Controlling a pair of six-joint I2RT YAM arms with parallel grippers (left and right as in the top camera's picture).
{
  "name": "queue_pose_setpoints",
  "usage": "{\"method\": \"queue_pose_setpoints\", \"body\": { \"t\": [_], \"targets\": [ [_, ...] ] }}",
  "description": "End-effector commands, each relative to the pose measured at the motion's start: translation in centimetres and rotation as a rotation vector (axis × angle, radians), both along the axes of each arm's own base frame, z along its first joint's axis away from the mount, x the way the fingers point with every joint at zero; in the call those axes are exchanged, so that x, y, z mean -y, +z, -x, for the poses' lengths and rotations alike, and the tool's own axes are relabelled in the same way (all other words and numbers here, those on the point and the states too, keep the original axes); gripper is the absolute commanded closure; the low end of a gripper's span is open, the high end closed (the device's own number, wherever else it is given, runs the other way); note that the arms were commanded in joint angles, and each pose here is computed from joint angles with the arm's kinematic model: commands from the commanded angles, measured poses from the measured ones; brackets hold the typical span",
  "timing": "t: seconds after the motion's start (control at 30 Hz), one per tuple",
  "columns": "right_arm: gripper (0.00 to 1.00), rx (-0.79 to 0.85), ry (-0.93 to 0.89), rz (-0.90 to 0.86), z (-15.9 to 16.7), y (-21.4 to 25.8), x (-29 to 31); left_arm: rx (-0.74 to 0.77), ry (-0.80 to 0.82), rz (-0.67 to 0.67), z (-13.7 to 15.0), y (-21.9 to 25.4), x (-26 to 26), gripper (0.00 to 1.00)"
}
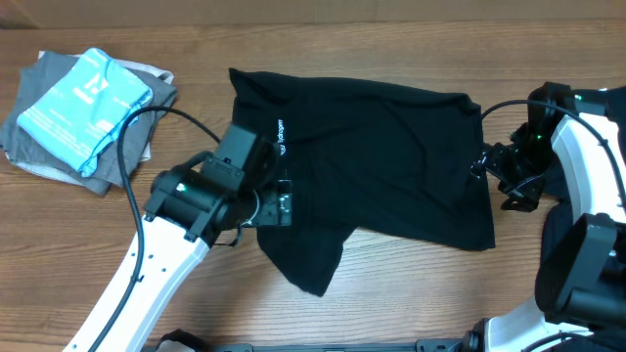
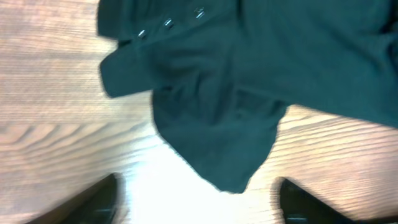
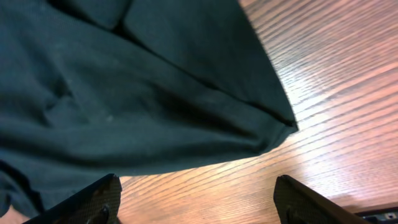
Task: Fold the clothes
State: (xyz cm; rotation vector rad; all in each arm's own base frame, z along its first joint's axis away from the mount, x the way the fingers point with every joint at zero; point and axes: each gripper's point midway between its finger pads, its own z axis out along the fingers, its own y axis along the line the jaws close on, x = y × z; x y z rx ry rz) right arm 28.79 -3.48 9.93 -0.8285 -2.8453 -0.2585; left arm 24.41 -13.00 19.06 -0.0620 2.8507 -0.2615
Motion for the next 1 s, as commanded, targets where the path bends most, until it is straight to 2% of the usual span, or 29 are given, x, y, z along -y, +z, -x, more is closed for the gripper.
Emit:
{"method": "queue_pose_setpoints", "body": {
  "t": [0.0,0.07,0.1,0.13,0.17,0.4,0.63,0.7,0.73,0.8,0.87,0.97],
  "targets": [
    [0.17,0.041,0.049,-0.021,-0.3,0.5,-0.3,-0.133,0.014,0.017,1.3,-2.2,0.1,0.51],
    [0.17,0.046,0.050,-0.015,-0.4,0.2,-0.2,-0.206,-0.013,0.059,2.4,-3.6,1.3,0.72],
    [0.16,0.047,0.050,-0.014,-0.4,0.2,-0.2,-0.232,-0.029,0.079,2.9,-4.3,1.9,0.85],
    [0.16,0.050,0.050,-0.012,-0.5,0.1,-0.1,-0.251,-0.047,0.098,3.3,-5.1,2.7,0.93],
    [0.15,0.053,0.050,-0.012,-0.6,0.1,-0.1,-0.268,-0.058,0.114,3.7,-6.0,3.4,0.96],
    [0.14,0.060,0.050,-0.009,-0.7,0.1,-0.1,-0.384,-0.078,0.100,7.2,-12.2,6.1,0.96],
    [0.14,0.060,0.050,-0.009,-0.7,0.1,-0.1,-0.465,-0.167,0.046,10.0,-14.5,7.4,0.96],
    [0.14,0.060,0.050,-0.009,-0.7,0.1,-0.1,-0.448,-0.225,0.051,10.4,-14.7,8.4,0.89],
    [0.13,0.061,0.050,-0.009,-0.8,0.1,-0.1,-0.429,-0.274,0.050,10.7,-14.7,9.0,0.80],
    [0.13,0.060,0.050,-0.009,-0.7,0.1,-0.1,-0.399,-0.328,0.024,11.2,-14.8,9.6,0.57],
    [0.13,0.060,0.050,-0.009,-0.7,0.1,-0.1,-0.362,-0.354,-0.043,11.5,-15.1,9.3,0.42],
    [0.13,0.060,0.050,-0.009,-0.7,0.1,-0.1,-0.301,-0.334,-0.154,11.4,-15.4,8.3,0.29]
  ]
}}
